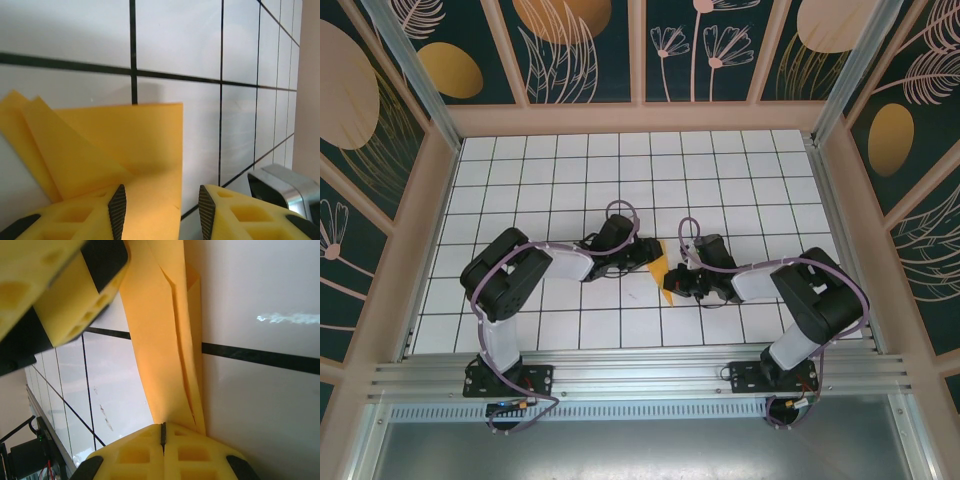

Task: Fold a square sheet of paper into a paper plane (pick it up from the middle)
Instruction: Fold the wing for the fifth time at the center of the table.

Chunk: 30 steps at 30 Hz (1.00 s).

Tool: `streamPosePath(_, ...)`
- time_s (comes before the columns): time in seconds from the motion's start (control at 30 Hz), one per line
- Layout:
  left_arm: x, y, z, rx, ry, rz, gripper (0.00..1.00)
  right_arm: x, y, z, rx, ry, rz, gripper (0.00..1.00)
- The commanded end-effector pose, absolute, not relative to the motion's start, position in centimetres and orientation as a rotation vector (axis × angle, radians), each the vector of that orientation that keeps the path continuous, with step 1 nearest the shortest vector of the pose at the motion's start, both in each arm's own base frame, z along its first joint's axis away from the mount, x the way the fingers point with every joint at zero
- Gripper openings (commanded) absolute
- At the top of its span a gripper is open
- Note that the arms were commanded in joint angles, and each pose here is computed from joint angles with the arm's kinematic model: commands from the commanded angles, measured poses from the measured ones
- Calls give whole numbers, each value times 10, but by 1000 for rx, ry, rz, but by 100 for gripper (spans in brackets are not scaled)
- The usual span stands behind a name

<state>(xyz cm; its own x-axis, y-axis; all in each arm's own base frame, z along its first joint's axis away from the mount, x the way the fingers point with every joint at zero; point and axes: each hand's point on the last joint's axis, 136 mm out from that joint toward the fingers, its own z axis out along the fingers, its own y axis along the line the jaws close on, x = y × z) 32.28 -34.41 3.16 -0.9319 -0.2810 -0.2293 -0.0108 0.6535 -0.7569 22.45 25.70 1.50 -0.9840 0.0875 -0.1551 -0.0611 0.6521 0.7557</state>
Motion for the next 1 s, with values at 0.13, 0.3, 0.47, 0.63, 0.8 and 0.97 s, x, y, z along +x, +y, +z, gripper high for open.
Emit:
streamPosePath(0.13,348,-305,-5,-301,2601,-916,46,192,223,-35,153,2907,1015,1)
streamPosePath(0.3,354,-295,-9,-304,2601,-884,46,192,222,-35,155,2908,1012,1)
streamPosePath(0.47,360,-287,-6,-283,2581,-859,47,191,222,-36,159,2908,1014,1)
streamPosePath(0.63,374,-282,4,-253,2554,-837,48,192,222,-35,161,2902,1020,1)
streamPosePath(0.8,396,-277,36,-211,2507,-774,50,197,226,-31,153,2888,1035,2)
streamPosePath(0.97,391,-277,66,-173,2482,-795,51,204,234,-19,124,2854,1070,3)
